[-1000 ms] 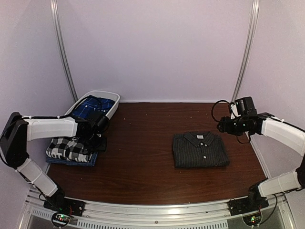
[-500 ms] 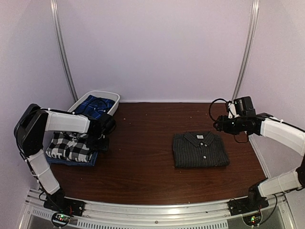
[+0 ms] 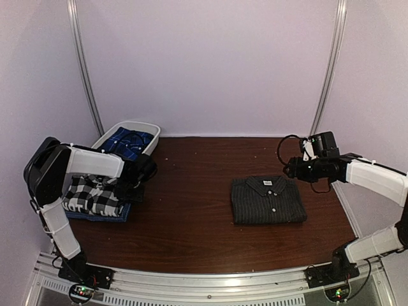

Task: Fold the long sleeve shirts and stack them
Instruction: Move the square-folded shirt to the center of the board.

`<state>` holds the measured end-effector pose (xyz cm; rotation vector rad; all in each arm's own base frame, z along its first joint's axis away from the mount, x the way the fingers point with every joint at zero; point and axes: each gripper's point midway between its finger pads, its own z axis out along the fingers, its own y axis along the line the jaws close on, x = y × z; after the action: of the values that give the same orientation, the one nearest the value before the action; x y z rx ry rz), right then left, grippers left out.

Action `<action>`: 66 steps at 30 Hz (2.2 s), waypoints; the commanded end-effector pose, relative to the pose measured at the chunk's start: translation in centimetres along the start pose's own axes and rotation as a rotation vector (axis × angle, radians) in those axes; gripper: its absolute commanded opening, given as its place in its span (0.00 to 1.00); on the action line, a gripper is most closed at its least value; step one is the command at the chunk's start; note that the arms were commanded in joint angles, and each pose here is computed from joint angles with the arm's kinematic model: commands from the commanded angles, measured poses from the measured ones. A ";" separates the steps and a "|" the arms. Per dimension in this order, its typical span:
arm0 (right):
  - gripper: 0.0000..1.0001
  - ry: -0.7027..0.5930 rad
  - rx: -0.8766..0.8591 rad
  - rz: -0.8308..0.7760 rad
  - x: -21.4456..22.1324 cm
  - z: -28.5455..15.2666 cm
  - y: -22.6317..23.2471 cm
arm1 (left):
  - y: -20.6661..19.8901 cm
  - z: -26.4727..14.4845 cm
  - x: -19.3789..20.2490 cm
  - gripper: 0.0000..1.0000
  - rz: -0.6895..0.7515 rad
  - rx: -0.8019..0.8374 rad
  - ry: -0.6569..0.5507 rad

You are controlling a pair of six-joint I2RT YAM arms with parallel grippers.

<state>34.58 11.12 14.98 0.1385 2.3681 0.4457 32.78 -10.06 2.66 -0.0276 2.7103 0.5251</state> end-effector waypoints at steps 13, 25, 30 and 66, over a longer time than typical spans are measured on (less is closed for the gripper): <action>0.60 -0.022 -0.045 -0.015 -0.4 0.3 1.1 | -9.3 -5.4 -1.6 0.00 -0.029 0.340 0.010; 0.60 -0.020 -0.020 -0.036 -0.5 -0.1 0.7 | -22.8 -11.1 -3.6 0.00 0.047 0.622 0.001; 0.60 -0.003 0.007 -0.030 0.3 0.3 0.0 | -26.2 -12.8 -3.6 0.00 0.083 0.697 0.005; 0.68 0.058 0.172 0.064 3.5 1.8 -5.6 | -32.6 -22.3 -4.8 0.34 0.213 1.039 -0.097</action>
<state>33.94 9.11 10.71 0.2071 2.4508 0.3348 32.29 -46.70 6.67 0.4709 2.7006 -0.7054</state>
